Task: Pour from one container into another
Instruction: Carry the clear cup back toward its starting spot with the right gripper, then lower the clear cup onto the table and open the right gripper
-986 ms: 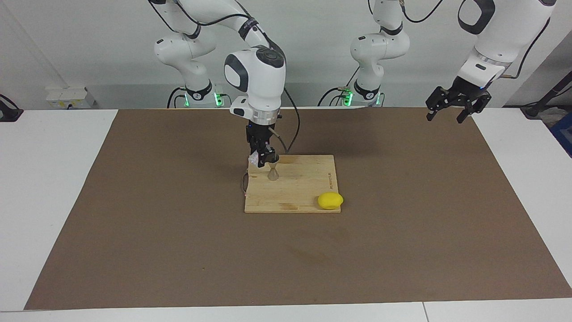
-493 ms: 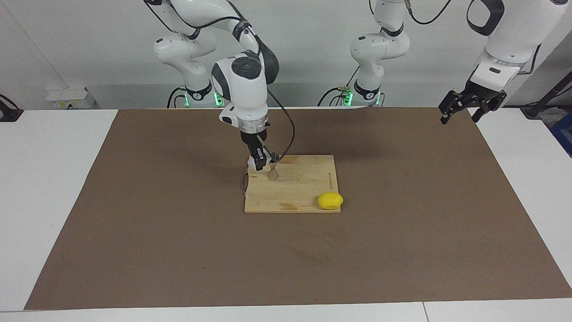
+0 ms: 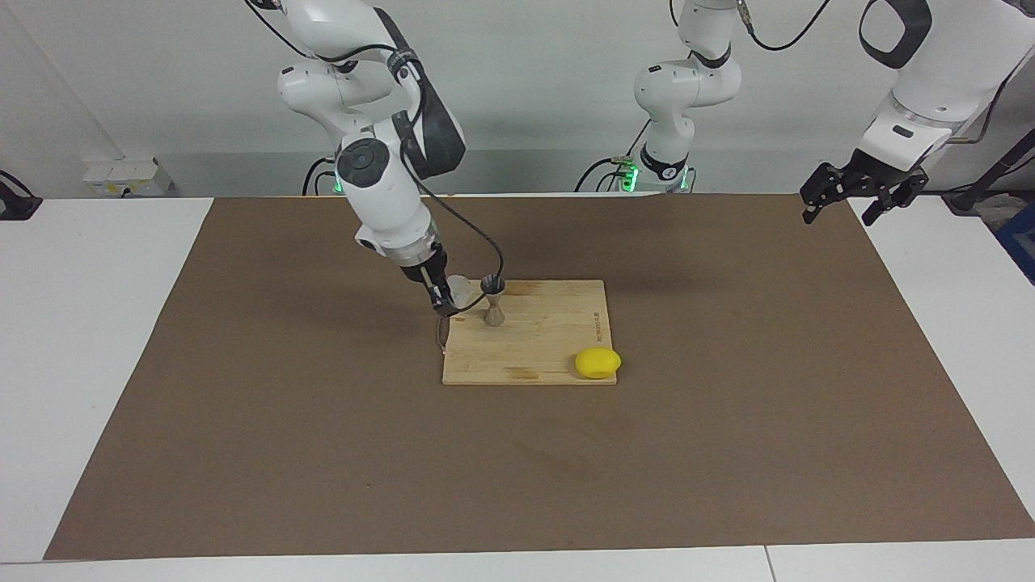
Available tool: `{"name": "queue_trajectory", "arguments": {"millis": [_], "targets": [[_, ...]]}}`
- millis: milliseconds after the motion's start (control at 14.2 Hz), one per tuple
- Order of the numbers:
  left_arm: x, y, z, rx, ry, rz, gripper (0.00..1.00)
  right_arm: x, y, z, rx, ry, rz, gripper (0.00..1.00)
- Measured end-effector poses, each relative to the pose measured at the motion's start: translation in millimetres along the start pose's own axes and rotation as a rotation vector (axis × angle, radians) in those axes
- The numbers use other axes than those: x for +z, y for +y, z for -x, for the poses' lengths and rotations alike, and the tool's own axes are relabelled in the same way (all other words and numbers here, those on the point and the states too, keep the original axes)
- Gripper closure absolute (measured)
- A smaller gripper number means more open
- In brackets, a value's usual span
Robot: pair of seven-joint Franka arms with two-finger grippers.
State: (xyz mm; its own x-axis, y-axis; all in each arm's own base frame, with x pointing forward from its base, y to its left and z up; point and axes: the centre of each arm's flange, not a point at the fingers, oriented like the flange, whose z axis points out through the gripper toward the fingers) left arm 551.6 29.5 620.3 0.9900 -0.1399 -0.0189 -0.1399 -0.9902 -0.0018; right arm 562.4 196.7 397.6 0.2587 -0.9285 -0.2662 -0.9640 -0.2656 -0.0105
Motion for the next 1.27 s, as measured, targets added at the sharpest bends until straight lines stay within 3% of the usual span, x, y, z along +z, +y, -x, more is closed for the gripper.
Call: {"name": "queue_trajectory", "arguments": {"millis": [352, 775, 986, 1268], "targets": [[5.6, -1.7, -6.5, 0.001, -0.031, 0.008, 0.0, 12.7, 27.4, -125.6, 0.063, -0.183, -0.003, 0.5], [-2.4, 5.0, -11.4, 0.011, 0.025, -0.001, 0.0, 35.2, 77.0, -261.0, 0.064, -0.322, -0.02, 0.5], [-5.0, 7.5, -14.0, 0.0, 0.049, -0.003, 0.0, 49.9, 85.1, -295.3, 0.074, -0.35, -0.021, 0.5], [-5.7, 20.9, -16.9, 0.01, 0.055, -0.003, 0.0, 51.4, 81.9, -305.2, 0.078, -0.346, -0.033, 0.49]]}}
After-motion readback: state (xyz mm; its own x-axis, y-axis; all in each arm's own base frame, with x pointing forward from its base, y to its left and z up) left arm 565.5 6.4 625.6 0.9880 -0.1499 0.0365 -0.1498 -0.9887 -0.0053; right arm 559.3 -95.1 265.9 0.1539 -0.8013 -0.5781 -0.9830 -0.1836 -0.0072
